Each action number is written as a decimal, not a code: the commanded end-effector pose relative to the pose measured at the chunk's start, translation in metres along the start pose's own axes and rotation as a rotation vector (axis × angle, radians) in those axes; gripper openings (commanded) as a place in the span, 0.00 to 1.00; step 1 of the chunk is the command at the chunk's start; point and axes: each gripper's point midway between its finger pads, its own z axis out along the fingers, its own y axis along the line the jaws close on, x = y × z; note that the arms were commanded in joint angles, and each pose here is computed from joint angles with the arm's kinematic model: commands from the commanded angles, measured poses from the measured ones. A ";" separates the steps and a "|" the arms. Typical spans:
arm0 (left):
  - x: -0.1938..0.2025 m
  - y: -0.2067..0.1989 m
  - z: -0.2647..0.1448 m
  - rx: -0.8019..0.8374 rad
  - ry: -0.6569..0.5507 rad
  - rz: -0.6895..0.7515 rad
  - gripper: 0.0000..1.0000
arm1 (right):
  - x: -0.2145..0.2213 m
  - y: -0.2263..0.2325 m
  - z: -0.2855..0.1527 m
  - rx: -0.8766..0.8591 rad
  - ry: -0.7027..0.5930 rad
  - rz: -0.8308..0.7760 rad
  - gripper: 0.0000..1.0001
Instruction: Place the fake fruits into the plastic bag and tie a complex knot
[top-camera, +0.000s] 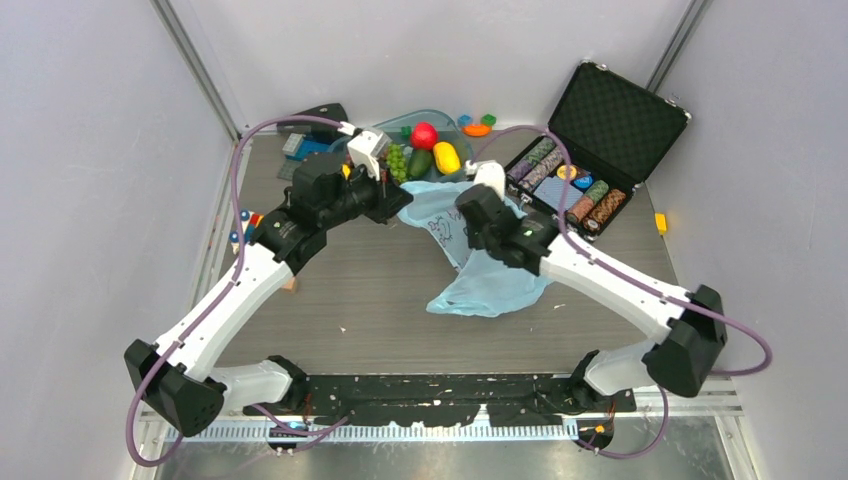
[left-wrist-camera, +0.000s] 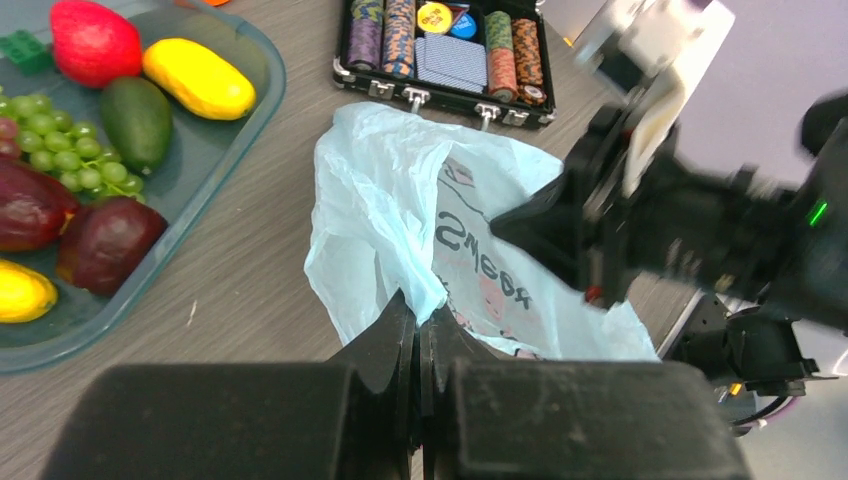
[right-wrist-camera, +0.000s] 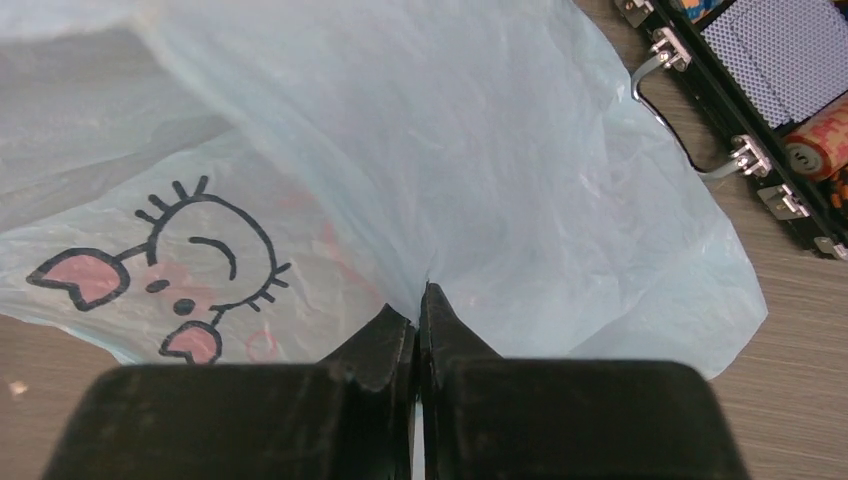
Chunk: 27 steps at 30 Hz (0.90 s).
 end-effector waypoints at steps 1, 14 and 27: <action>-0.021 0.008 -0.007 -0.055 -0.034 0.074 0.00 | -0.038 -0.009 -0.033 -0.204 -0.008 0.111 0.05; -0.054 -0.050 -0.055 0.180 -0.052 0.202 0.99 | -0.059 -0.063 -0.060 -0.253 0.007 0.226 0.05; -0.089 0.026 -0.080 -0.198 -0.119 0.117 0.99 | -0.069 -0.084 -0.063 -0.222 -0.027 0.289 0.05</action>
